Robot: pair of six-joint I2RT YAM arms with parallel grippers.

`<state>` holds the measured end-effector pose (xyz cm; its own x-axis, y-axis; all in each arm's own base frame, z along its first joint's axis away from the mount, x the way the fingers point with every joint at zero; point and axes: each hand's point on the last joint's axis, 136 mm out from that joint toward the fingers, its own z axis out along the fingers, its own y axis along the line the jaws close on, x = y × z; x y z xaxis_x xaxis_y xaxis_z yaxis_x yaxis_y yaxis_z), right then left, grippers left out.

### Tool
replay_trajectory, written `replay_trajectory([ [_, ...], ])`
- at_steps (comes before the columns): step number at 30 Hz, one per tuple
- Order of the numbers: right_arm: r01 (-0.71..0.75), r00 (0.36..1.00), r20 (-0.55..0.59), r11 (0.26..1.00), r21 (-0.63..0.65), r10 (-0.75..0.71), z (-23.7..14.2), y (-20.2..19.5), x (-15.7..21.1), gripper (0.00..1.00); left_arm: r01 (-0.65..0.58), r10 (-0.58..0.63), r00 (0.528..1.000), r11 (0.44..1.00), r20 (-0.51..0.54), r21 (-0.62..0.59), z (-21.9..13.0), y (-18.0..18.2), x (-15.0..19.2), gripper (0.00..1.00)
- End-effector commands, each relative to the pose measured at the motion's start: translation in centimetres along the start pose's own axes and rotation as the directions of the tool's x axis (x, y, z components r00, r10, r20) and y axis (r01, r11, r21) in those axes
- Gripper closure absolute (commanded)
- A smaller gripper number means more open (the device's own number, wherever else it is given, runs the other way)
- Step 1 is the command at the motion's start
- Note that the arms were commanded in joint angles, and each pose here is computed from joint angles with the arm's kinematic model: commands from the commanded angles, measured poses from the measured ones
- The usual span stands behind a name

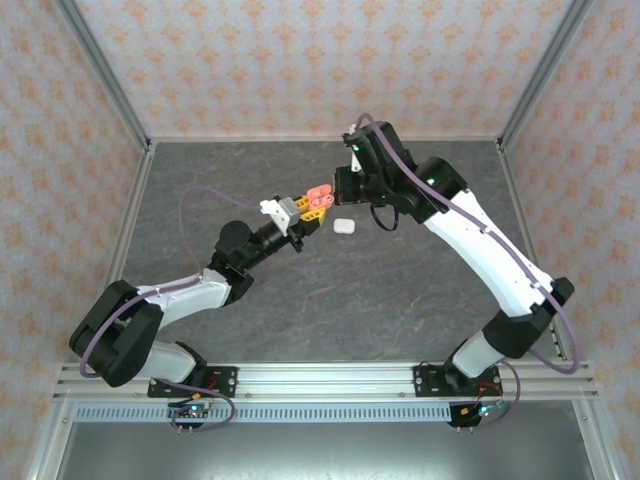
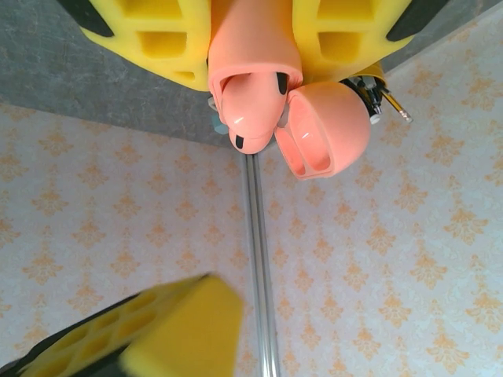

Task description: Insert wireless bluetooth earbuds into charging case

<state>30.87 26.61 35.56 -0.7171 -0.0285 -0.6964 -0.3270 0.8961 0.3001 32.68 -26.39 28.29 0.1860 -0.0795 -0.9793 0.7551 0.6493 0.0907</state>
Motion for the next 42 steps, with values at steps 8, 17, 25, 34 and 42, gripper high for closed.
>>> replay_trajectory([
  [8, -0.021, 0.998, 0.064, 1.0, 0.002, 0.02, 2.7, 1.2, -5.3, 1.0, 0.004, -0.004, 0.998, 1.0, 0.068, -0.001, 0.7, 0.3, -2.3, 1.0],
  [17, 0.027, 0.995, -0.092, 0.999, 0.024, -0.024, 9.1, 2.0, -4.0, 1.0, 0.005, -0.005, 0.998, 1.0, 0.065, -0.011, 0.8, 0.6, -2.0, 1.0],
  [25, 0.019, 0.98, -0.198, 1.0, -0.024, -0.024, 8.8, 2.1, -0.3, 1.0, 0.006, -0.004, 0.999, 0.999, 0.053, -0.036, 1.2, 1.2, -1.6, 1.0],
  [34, -0.012, 0.981, -0.192, 0.999, -0.033, 0.005, 7.1, 1.4, 3.0, 1.0, 0.022, -0.019, 0.998, 0.998, 0.053, -0.05, 1.6, 1.7, -1.3, 1.0],
  [42, -0.041, 0.98, -0.195, 0.999, -0.011, 0.038, 7.7, 0.3, 4.9, 1.0, 0.032, -0.029, 0.998, 0.998, 0.05, -0.057, 1.5, 1.9, -1.2, 1.0],
])
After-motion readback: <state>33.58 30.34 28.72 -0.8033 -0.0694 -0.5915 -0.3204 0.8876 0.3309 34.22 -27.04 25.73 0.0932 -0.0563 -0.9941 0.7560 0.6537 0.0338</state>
